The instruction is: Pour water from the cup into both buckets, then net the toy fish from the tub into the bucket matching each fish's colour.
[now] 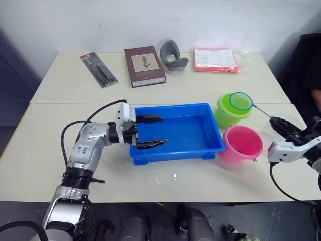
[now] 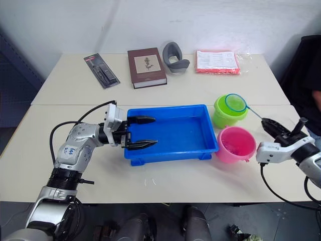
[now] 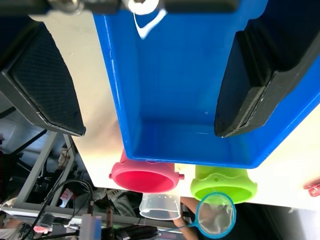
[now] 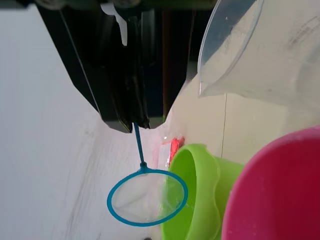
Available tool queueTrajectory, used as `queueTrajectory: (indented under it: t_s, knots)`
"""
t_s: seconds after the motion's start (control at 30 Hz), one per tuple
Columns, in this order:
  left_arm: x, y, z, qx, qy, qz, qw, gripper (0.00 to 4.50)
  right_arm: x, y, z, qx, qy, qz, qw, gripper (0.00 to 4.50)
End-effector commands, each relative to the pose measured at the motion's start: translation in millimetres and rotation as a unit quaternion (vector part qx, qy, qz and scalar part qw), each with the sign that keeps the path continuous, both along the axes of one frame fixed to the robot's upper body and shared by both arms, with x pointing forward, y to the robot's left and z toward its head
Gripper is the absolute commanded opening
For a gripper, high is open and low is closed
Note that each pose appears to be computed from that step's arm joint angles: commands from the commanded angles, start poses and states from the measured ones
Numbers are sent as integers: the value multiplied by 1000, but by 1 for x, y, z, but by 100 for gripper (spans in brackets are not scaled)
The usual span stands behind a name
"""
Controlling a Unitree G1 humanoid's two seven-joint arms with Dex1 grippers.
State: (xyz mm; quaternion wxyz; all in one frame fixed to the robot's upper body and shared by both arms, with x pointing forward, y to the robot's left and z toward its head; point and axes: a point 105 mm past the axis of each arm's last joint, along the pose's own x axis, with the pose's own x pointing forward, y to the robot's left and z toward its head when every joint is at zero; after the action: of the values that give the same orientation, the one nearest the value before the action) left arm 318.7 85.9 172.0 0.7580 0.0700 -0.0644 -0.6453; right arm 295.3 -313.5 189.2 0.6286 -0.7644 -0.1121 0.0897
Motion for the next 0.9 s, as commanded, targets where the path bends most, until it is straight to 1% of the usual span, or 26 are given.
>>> queueTrajectory:
  t_s: [0.03,0.1,0.17,0.23,0.27,0.3,0.37,0.43,0.5,0.53,0.6,0.67,0.7,0.73,0.77,0.8,0.87,0.9]
  knots:
    - [-5,-1,7,-2,-20,-7,1000,444,0,-2,15,-3,-23,0,1000,0]
    - [-4,0,8,-2,-22,-4,1000,444,0,-4,17,7,-30,-6,1000,0]
    - [-3,2,9,-2,-24,-1,1000,444,-1,-6,29,37,-51,-11,998,0]
    - [-2,8,11,0,-26,4,1000,444,-4,4,43,103,-55,13,993,0]
    - [-1,13,13,2,-27,5,1000,444,-6,13,47,151,-42,33,987,0]
    - [-2,18,15,1,-29,4,1000,444,-8,22,47,197,-12,54,979,0]
    - [-4,27,19,-1,-33,0,999,444,-14,45,46,292,53,108,949,0]
    - [-6,38,25,-2,-40,-7,999,444,-23,70,47,379,126,160,903,0]
    - [-9,51,29,13,-44,-13,999,444,-30,90,44,426,188,187,865,0]
    - [-10,60,30,29,-50,-14,998,444,-32,97,42,433,208,195,855,0]
    - [-11,76,30,54,-41,-13,998,444,-38,112,36,441,254,208,835,0]
    - [-22,83,30,68,-46,-33,996,444,-49,133,24,437,322,229,808,0]
    - [-34,84,25,83,-47,-57,994,444,-58,144,17,441,366,243,782,0]
    - [-48,87,17,105,-47,-82,990,444,-69,158,10,447,411,261,751,0]
    - [-58,90,11,123,-43,-99,987,444,-76,167,5,452,443,272,725,0]
    - [-66,96,5,141,-34,-104,984,444,-84,176,-6,452,483,277,697,0]
    - [-74,107,-3,154,-15,-82,985,444,-93,188,-39,418,543,269,676,0]
    - [-76,110,-5,156,-9,-74,985,444,-95,191,-50,407,559,266,671,0]
